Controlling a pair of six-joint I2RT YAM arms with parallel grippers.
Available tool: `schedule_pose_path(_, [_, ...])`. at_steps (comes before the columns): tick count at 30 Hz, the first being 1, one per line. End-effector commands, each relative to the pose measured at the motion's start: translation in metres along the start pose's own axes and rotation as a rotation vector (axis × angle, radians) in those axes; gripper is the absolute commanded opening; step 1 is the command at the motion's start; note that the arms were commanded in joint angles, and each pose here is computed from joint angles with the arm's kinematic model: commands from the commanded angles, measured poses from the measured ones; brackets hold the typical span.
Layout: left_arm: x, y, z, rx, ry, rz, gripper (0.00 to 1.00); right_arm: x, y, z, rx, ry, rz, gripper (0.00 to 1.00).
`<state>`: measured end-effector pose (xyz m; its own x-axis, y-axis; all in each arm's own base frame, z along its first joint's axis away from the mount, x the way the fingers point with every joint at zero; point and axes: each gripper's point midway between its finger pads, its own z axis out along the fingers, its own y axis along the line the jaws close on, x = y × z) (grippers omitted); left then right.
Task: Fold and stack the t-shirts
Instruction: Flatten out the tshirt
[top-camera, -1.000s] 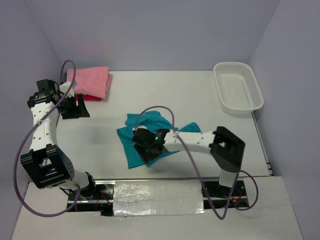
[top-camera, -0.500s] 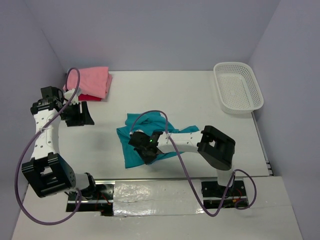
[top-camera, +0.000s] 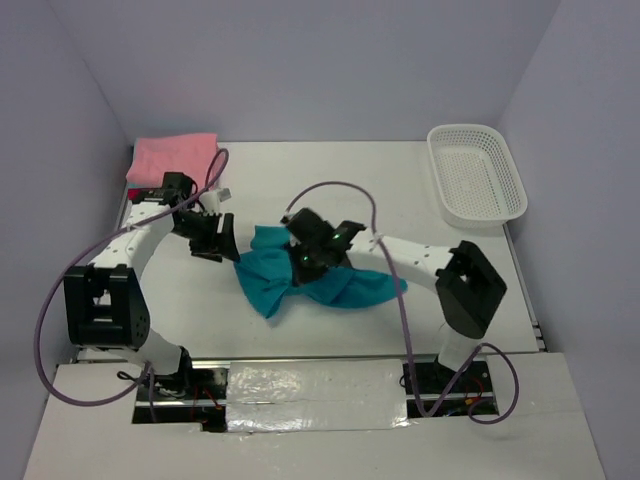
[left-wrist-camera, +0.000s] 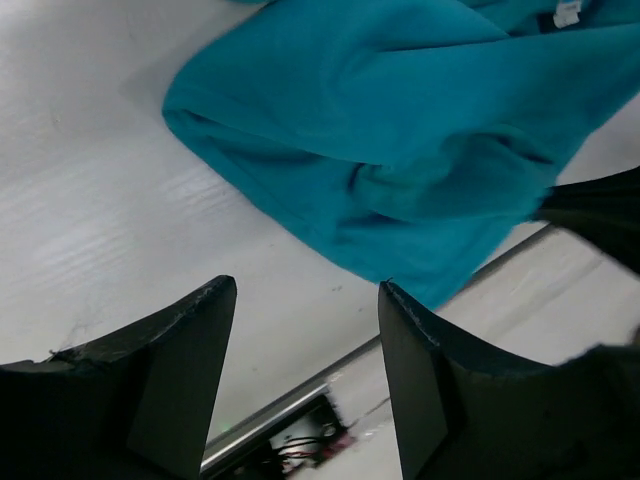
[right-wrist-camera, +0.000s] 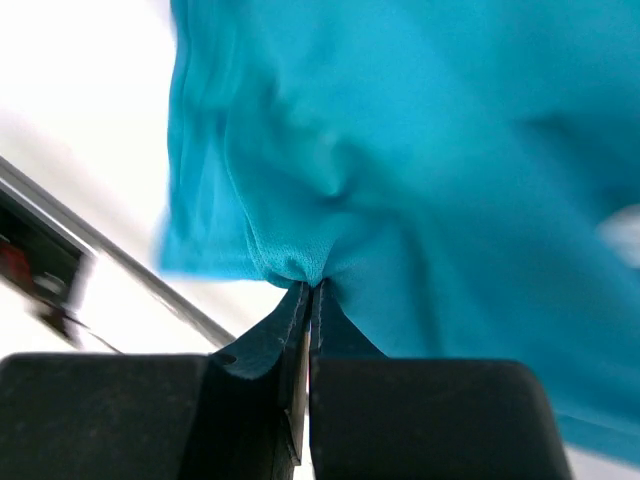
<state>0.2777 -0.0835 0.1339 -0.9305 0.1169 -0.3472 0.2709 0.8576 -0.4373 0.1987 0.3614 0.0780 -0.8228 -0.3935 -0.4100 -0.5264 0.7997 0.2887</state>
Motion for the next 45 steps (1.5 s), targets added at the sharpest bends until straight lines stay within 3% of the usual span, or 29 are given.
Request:
schedule_pose_path(1, [0.013, -0.003, 0.025, 0.074, 0.045, -0.195, 0.71, -0.048, -0.014, -0.044, -0.147, -0.153, 0.128, 0.0])
schedule_pose_path(3, [0.016, -0.014, 0.041, 0.107, 0.068, -0.196, 0.71, -0.053, -0.041, -0.047, -0.136, -0.163, 0.178, 0.0])
schedule_pose_path(9, [0.025, -0.054, 0.081, 0.255, 0.149, -0.301, 0.74, -0.046, -0.041, -0.031, -0.162, -0.095, 0.156, 0.0])
schedule_pose_path(12, [0.02, -0.073, 0.093, 0.354, 0.182, -0.37, 0.75, -0.042, -0.04, -0.014, -0.18, -0.062, 0.229, 0.0])
schedule_pose_path(14, [0.038, -0.071, 0.096, 0.296, 0.241, -0.365, 0.78, -0.049, -0.047, -0.012, -0.157, -0.079, 0.258, 0.0])
schedule_pose_path(15, [0.053, -0.052, 0.1, 0.175, 0.259, -0.361, 0.78, -0.056, -0.057, -0.013, -0.146, -0.095, 0.284, 0.0])
schedule_pose_path(18, [0.081, -0.033, 0.09, 0.014, 0.318, -0.407, 0.79, -0.08, -0.085, -0.025, -0.124, -0.153, 0.349, 0.0])
schedule_pose_path(23, [0.094, -0.046, 0.082, -0.013, 0.391, -0.519, 0.84, -0.11, -0.108, -0.042, -0.048, -0.21, 0.333, 0.0])
schedule_pose_path(32, [0.132, -0.025, 0.077, -0.232, 0.408, -0.441, 0.98, -0.109, -0.102, -0.042, -0.095, -0.223, 0.334, 0.0])
schedule_pose_path(38, [0.162, -0.015, 0.089, -0.313, 0.449, -0.345, 0.99, -0.104, -0.102, -0.042, -0.098, -0.215, 0.324, 0.0])
schedule_pose_path(42, [0.156, -0.015, 0.109, -0.277, 0.423, -0.349, 0.87, -0.105, -0.107, -0.05, -0.068, -0.236, 0.31, 0.0])
schedule_pose_path(45, [0.145, -0.027, 0.121, -0.215, 0.417, -0.367, 0.58, -0.107, -0.109, -0.055, -0.067, -0.25, 0.316, 0.0])
